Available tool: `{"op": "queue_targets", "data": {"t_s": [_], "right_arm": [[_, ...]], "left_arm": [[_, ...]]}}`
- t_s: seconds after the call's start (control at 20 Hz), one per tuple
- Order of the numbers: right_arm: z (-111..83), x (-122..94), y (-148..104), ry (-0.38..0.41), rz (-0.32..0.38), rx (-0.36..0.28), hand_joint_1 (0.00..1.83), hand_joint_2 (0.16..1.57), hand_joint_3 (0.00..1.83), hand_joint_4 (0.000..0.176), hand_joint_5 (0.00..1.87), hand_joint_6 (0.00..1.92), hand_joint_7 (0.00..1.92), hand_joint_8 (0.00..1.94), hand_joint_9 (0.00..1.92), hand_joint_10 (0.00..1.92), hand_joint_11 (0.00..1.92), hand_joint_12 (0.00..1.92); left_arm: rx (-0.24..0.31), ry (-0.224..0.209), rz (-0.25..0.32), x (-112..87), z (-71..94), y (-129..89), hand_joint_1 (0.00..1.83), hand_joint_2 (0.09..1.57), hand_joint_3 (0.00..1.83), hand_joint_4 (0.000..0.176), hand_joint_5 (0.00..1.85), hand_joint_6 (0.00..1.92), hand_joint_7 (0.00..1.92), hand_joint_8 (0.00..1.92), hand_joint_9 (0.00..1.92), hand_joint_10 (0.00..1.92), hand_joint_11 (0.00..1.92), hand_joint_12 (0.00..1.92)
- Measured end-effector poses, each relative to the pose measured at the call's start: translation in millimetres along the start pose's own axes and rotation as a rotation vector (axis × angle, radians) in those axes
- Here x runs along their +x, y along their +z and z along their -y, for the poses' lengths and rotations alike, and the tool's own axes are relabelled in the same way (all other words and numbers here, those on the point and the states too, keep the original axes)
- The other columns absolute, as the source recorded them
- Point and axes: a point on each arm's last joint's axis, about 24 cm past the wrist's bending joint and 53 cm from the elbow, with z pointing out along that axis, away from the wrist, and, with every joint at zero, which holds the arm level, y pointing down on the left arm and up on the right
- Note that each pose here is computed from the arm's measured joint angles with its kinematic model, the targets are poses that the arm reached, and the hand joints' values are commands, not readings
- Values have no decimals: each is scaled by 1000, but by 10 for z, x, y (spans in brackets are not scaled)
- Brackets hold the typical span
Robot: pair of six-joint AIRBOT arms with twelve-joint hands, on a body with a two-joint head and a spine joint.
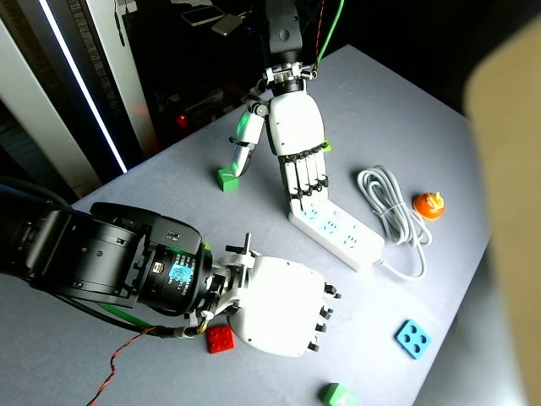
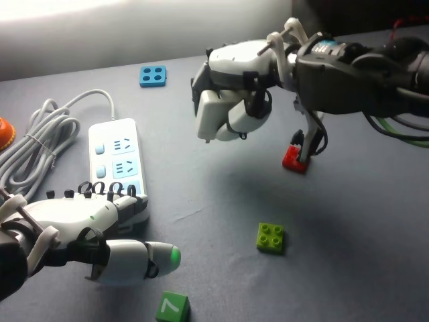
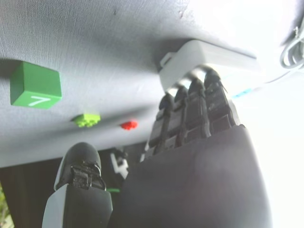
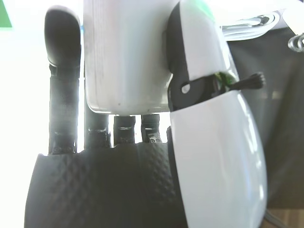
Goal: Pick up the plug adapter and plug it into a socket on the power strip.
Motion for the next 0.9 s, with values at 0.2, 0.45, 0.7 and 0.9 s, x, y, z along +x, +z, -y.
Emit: {"op": "queue_targets", "data": {"t_s": [0.2,0.45,0.7,0.9], "right_arm": [[-406,28,142,-9,-36,-34,1372,1127,1,0,861,956,989,1006,904,1309,851,1410],[-869,18,310,46,-71,-65,1373,1135,1,0,847,989,969,1032,887,1334,825,1424],[-960,118,455,55,-114,-36,1377,1127,0,0,883,927,991,1005,885,1335,838,1425],[-972,129,557,51,-113,-22,1374,1130,1,0,891,927,986,1015,858,1369,789,1481]], "left_arm": [[0,0,0,2,-1,0,0,1174,2,0,41,0,65,0,41,0,1,6],[1,1,-1,4,2,0,0,1167,0,0,49,6,65,3,49,6,18,8],[-2,9,-3,16,-16,0,0,1174,2,0,37,1,54,1,42,2,6,5],[-1,10,-3,15,-15,0,0,1180,3,0,17,0,59,3,54,6,7,6]]}}
